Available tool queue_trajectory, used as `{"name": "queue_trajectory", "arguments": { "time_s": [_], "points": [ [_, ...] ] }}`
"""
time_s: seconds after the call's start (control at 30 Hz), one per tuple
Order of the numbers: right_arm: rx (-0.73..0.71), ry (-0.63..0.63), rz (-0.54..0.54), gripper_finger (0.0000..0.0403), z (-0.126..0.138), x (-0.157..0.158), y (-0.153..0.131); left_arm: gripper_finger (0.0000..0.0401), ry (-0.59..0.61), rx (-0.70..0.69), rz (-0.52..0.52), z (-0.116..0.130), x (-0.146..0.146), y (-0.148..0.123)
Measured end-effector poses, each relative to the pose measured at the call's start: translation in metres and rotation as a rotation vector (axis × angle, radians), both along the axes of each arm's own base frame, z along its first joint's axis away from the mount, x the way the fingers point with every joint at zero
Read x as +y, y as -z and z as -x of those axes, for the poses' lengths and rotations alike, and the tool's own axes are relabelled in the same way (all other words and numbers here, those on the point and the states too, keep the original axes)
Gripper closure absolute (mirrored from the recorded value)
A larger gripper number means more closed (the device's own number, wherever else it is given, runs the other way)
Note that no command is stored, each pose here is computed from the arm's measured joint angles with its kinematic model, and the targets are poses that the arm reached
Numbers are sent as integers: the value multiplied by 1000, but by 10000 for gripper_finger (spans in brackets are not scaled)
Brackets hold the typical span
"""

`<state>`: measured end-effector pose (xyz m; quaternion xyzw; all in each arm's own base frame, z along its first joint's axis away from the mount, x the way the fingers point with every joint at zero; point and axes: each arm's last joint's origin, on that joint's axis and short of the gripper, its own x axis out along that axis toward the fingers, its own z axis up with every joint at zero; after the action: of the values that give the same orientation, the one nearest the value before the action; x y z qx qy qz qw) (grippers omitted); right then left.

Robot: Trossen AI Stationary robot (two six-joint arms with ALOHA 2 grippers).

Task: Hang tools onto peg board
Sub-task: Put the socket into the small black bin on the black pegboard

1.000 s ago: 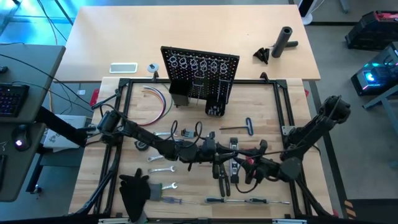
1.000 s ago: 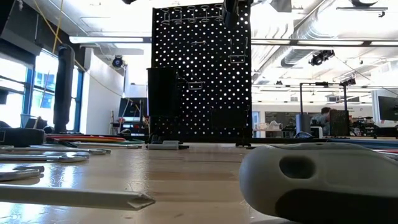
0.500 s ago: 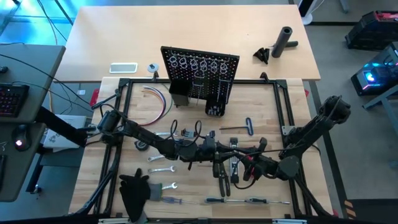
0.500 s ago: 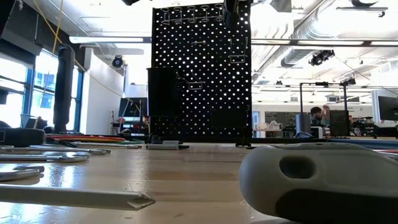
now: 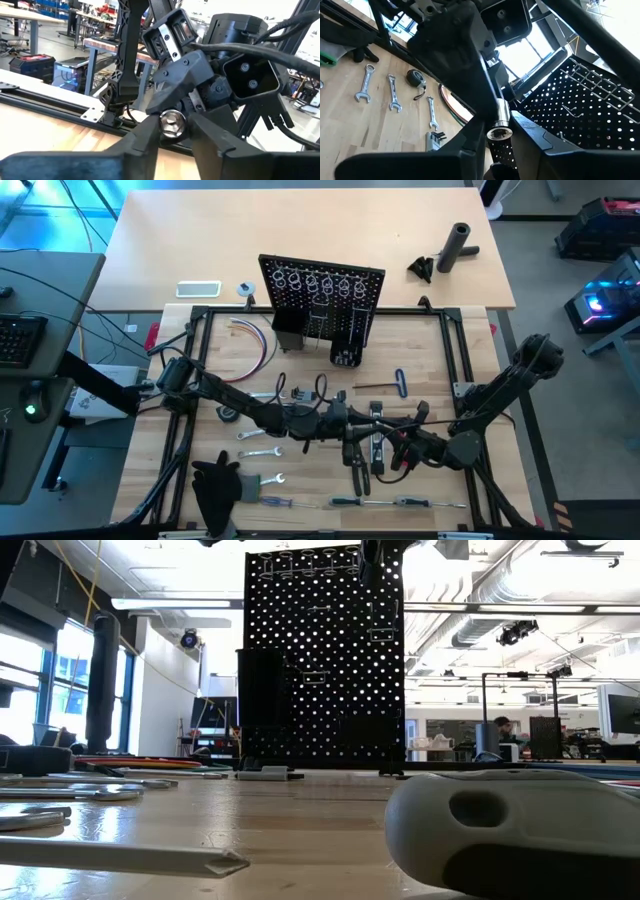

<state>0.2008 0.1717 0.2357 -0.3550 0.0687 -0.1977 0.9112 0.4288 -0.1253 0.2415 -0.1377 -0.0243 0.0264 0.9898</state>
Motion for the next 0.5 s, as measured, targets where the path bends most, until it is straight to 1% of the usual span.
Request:
{"name": "queue_trajectory", "arguments": {
  "time_s": [0.1, 0.23, 0.4, 0.5],
  "points": [
    [-10, 26, -21, 339, 0, -1, 0, 269, 4, 40, -10, 0, -1, 4],
    [-3, 51, -43, 339, -1, -3, 4, 246, 4, 132, -45, 2, 0, 10],
    [25, 76, -99, 339, -8, -13, 16, 240, 0, 296, -92, 10, 1, 15],
    [46, 86, -140, 339, -15, -22, 23, 239, -41, 418, -134, 20, -1, 17]
  ]
}}
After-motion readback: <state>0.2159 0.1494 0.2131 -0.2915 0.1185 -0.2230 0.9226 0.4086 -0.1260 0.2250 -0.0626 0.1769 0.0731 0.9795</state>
